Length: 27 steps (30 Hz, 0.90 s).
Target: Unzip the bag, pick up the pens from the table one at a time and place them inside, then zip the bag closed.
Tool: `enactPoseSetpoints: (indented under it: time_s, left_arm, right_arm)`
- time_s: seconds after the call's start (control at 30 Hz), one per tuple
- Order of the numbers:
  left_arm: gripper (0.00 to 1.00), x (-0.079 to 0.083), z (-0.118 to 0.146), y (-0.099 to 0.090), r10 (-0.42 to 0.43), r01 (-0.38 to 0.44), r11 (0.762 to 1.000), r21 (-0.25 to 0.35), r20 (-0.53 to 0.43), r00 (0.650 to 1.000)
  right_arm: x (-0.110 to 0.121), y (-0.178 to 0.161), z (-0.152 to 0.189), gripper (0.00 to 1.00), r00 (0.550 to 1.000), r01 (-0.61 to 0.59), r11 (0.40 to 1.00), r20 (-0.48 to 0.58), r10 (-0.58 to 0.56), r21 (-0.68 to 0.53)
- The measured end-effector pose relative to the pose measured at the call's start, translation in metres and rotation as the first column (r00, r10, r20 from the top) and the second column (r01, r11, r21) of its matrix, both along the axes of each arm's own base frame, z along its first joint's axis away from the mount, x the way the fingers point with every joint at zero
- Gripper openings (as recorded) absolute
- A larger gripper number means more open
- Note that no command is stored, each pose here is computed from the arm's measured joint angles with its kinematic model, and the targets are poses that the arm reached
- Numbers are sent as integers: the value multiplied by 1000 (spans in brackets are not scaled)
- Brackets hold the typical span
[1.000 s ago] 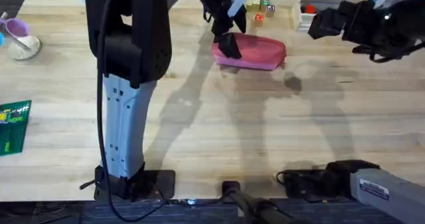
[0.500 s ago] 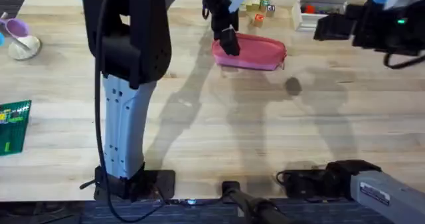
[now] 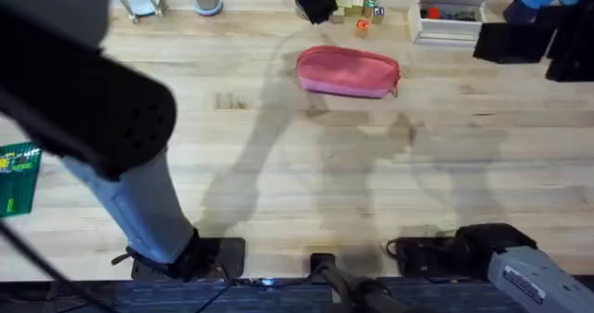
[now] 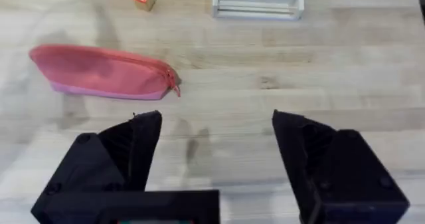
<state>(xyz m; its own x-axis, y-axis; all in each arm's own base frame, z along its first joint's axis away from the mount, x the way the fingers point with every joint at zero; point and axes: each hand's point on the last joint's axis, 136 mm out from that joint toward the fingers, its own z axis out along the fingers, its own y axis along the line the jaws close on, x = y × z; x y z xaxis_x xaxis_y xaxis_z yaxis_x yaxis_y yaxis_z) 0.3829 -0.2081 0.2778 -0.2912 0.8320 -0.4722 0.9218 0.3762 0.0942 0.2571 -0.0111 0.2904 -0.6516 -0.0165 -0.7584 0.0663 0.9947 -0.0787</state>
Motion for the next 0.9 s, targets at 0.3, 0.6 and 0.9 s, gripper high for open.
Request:
enactPoseSetpoints:
  time_s: [0.3,0.6,0.9]
  left_arm:
    - [996,-31,33,39,84,-83,996,-25,37,996]
    - [996,-83,11,102,226,-226,974,-20,25,974]
    - [995,-136,12,118,332,-332,943,-39,2,943]
  right_arm:
    - [1,0,1,996,998,-55,996,-6,55,-64]
    - [1,0,1,995,998,-63,995,-9,63,-74]
    - [-4,0,-4,996,997,-66,995,-36,64,-74]
